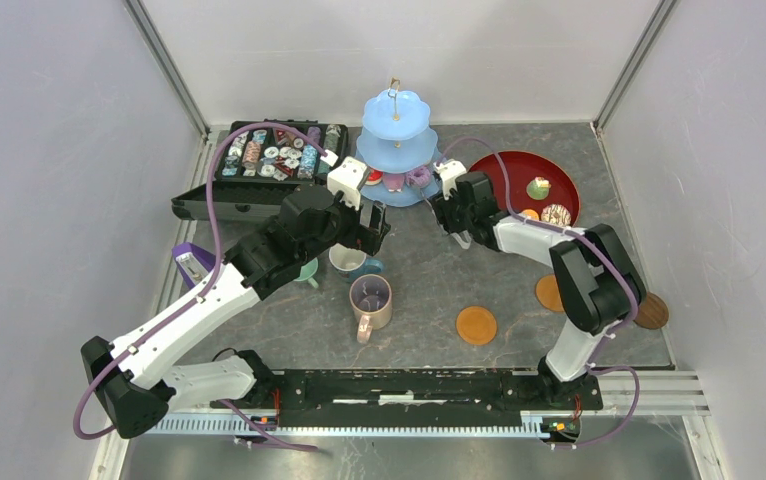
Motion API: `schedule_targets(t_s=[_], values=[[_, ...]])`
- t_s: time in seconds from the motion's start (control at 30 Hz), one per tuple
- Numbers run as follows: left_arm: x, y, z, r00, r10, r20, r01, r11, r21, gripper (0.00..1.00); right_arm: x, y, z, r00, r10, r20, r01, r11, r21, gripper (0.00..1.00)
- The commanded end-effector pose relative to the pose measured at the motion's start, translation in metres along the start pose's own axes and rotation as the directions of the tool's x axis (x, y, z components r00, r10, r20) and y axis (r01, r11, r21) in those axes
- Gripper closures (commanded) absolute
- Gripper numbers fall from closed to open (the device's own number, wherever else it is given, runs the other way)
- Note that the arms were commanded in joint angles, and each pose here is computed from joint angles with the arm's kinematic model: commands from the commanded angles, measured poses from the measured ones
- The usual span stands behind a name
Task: Serve the afternoon tea
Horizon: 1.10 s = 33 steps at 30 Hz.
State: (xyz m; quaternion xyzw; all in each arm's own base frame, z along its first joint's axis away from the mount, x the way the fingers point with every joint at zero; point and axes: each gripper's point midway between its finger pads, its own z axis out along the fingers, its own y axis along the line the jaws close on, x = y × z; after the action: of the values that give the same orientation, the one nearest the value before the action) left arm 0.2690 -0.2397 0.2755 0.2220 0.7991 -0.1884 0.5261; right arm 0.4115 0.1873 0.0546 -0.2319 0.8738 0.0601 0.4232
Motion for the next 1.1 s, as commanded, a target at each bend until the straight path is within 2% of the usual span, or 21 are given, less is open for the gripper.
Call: schedule_targets(t_s=[0.0,0.33,0.5,0.7,0.83,0.97,1.07], values=[[-0.009,0.0,0.001,0.999,0.015,0.035,-0.015,1.0,0.007,0.0,-0.041,-0.001,-0.025,0.991,0.015,0.129,-0.016,1.0,0.005,0.41],[-0.012,-0.003,-0.002,0.999,0.008,0.045,-0.009,1.0,0.021,0.0,-0.038,-0.009,-0.063,0.992,0.028,0.123,-0.034,0.998,0.048,0.43],[-0.015,-0.005,-0.005,0.998,0.002,0.055,-0.003,0.999,0.035,0.0,-0.033,-0.026,-0.086,0.994,0.029,0.11,-0.044,0.99,0.136,0.43],[-0.023,-0.005,-0.012,0.997,-0.002,0.075,0.0,0.999,0.04,0.0,-0.027,-0.072,-0.123,0.994,0.06,0.09,-0.085,0.945,0.316,0.43],[-0.037,-0.009,-0.026,0.997,-0.024,0.075,0.02,0.998,0.057,0.0,-0.018,-0.11,-0.144,0.981,0.175,0.089,-0.196,0.896,0.399,0.42],[-0.042,-0.015,-0.036,0.997,-0.035,0.07,0.028,0.995,0.093,0.0,-0.009,-0.142,-0.16,0.969,0.229,0.087,-0.243,0.848,0.471,0.42],[-0.036,-0.009,-0.035,0.997,-0.018,0.068,0.014,0.998,0.067,0.0,-0.004,-0.161,-0.165,0.96,0.271,0.077,-0.273,0.826,0.493,0.42]])
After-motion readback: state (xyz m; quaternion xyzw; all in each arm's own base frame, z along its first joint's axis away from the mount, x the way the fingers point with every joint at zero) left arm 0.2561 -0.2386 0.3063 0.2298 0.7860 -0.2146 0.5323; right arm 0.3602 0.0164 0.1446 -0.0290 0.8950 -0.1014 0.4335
